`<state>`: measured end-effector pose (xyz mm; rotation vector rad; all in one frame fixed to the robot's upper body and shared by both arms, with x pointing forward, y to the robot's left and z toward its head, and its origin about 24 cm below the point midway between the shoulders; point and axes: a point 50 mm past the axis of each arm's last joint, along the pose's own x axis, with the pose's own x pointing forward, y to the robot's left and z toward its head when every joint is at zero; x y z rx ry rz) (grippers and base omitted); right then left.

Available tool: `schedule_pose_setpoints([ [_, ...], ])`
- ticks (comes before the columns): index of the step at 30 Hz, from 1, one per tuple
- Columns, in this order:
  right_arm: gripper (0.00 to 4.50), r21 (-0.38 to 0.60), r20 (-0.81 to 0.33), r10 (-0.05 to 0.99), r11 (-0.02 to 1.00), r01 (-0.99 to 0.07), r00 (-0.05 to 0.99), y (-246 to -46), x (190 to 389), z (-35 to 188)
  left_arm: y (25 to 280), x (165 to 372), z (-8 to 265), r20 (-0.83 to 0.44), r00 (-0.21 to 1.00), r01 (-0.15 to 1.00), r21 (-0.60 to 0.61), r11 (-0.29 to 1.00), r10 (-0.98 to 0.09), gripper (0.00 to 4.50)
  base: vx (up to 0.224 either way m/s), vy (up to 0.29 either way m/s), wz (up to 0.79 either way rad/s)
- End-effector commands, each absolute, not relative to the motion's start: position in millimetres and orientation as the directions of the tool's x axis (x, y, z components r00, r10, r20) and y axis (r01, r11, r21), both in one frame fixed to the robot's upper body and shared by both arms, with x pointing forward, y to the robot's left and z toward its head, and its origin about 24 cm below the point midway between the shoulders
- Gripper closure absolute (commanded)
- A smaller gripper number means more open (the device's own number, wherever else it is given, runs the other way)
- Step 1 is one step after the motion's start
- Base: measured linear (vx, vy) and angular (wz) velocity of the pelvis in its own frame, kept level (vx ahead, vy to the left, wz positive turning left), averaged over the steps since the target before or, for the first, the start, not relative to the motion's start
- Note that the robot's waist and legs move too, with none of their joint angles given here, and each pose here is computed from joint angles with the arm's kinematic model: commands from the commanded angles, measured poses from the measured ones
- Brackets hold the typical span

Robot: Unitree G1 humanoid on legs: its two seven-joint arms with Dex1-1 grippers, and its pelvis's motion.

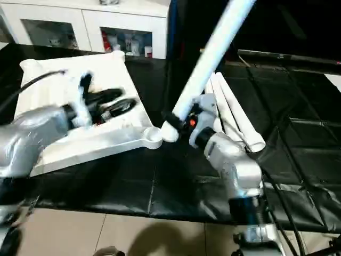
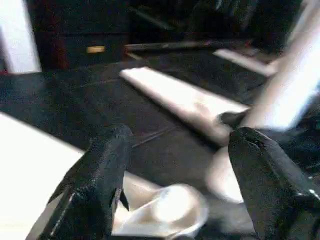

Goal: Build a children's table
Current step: Pick table leg

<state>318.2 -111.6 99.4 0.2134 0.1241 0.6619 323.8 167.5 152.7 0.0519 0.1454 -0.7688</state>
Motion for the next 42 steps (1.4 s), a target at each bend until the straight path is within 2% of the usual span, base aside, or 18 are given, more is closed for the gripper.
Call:
schedule_pose_setpoints([
  [1, 2.60, 0.210, -0.035, 0.617, 0.774, -0.598, 0.786, -112.3, 316.9, 104, 170, 323, 144, -0.187, 0.695, 0.711, 0.041, 0.702, -0.694, 1.00, 0.000, 0.000, 0.00],
  [2, 2.60, 0.219, -0.040, 0.618, 0.772, -0.596, 0.786, -111.8, 316.2, 101, 177, 322, 136, -0.230, 0.697, 0.707, 0.058, 0.705, -0.679, 1.00, 0.000, 0.000, 0.00],
  [6, 2.60, 0.203, -0.043, 0.612, 0.779, -0.593, 0.789, -112.3, 316.6, 98, 179, 318, 129, -0.269, 0.676, 0.722, 0.055, 0.690, -0.686, 1.00, 0.000, 0.000, 0.00],
  [8, 2.60, 0.199, -0.047, 0.606, 0.785, -0.587, 0.794, -115.0, 317.4, 96, 182, 312, 113, -0.372, 0.622, 0.758, 0.068, 0.648, -0.689, 1.00, 0.000, 0.000, 0.00],
  [14, 2.60, 0.186, -0.062, 0.591, 0.799, -0.572, 0.804, -120.0, 315.3, 97, 188, 316, 98, -0.431, 0.629, 0.749, 0.111, 0.654, -0.647, 1.00, 0.000, 0.000, 0.00],
  [20, 2.60, 0.230, -0.055, 0.585, 0.796, -0.560, 0.809, -119.5, 313.7, 101, 187, 321, 97, -0.432, 0.639, 0.741, 0.122, 0.661, -0.636, 1.00, 0.000, 0.000, 0.00],
  [30, 2.60, 0.226, -0.077, 0.630, 0.766, -0.602, 0.773, -113.4, 310.7, 100, 191, 323, 92, -0.453, 0.645, 0.735, 0.148, 0.662, -0.615, 1.00, 0.000, 0.000, 0.00],
  [42, 2.60, 0.227, -0.085, 0.605, 0.786, -0.576, 0.792, -113.4, 312.3, 101, 192, 321, 89, -0.462, 0.639, 0.739, 0.150, 0.657, -0.615, 1.00, 0.000, 0.000, 0.00],
])
